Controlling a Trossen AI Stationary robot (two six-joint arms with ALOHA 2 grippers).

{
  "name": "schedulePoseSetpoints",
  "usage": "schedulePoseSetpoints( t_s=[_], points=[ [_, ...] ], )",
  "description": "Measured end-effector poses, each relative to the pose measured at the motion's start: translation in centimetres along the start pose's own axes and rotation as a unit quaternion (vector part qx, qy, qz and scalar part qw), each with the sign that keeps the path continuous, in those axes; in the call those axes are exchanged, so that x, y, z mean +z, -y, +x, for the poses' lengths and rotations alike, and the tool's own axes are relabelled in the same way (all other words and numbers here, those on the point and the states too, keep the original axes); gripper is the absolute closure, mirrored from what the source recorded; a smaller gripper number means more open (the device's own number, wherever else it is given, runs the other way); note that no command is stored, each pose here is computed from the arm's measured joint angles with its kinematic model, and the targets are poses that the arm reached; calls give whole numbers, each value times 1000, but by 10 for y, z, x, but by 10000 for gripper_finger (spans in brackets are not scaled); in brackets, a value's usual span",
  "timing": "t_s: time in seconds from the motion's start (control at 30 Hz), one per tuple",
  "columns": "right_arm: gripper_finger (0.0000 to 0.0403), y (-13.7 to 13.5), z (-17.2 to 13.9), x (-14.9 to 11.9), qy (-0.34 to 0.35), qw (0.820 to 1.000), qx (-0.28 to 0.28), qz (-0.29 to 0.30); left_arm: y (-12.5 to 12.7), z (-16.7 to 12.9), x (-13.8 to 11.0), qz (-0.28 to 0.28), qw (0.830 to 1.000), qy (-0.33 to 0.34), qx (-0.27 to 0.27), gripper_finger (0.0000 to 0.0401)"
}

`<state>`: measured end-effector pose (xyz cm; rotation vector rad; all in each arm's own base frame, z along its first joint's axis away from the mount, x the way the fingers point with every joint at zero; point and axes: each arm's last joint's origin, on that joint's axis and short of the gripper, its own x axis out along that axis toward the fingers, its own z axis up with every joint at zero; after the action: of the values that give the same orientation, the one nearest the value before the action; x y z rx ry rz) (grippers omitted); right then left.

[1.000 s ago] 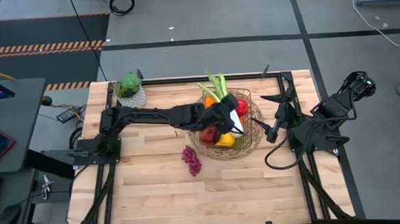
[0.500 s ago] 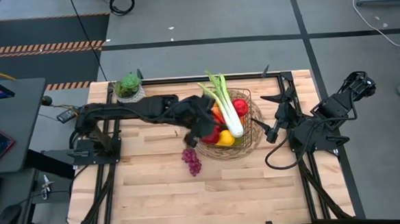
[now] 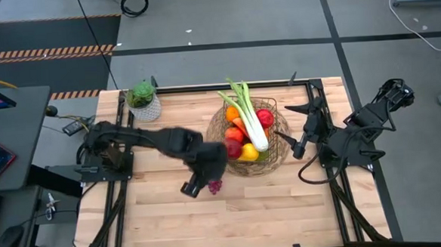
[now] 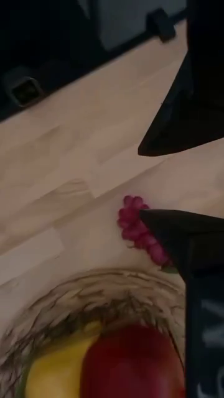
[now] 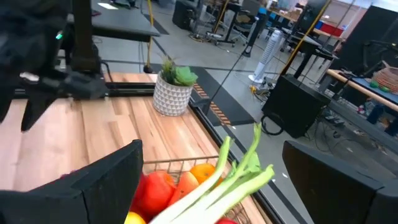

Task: Build produce basket
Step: Put the purple grapes into the gold wire basket

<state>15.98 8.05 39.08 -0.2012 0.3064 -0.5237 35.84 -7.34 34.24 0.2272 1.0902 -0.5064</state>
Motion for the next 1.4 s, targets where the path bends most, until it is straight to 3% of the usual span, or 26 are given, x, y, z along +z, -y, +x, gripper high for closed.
schedulePoseSetpoints(
  t_s=[0.3,0.6,0.8,1.17,1.4],
  points=[
    [14,-2,0,2,4,1000,9,3,31,58,-18,79,986,-95,114,246],
    [14,-4,2,2,2,1000,9,5,41,116,-46,146,964,-111,191,211],
    [14,-7,3,3,5,1000,8,1,40,127,-56,172,960,-119,185,164],
    [14,-7,3,3,6,1000,9,3,36,147,-64,258,941,-93,200,118],
    [14,-7,3,4,9,1000,9,8,28,160,-68,284,936,-113,173,86]
  ],
)
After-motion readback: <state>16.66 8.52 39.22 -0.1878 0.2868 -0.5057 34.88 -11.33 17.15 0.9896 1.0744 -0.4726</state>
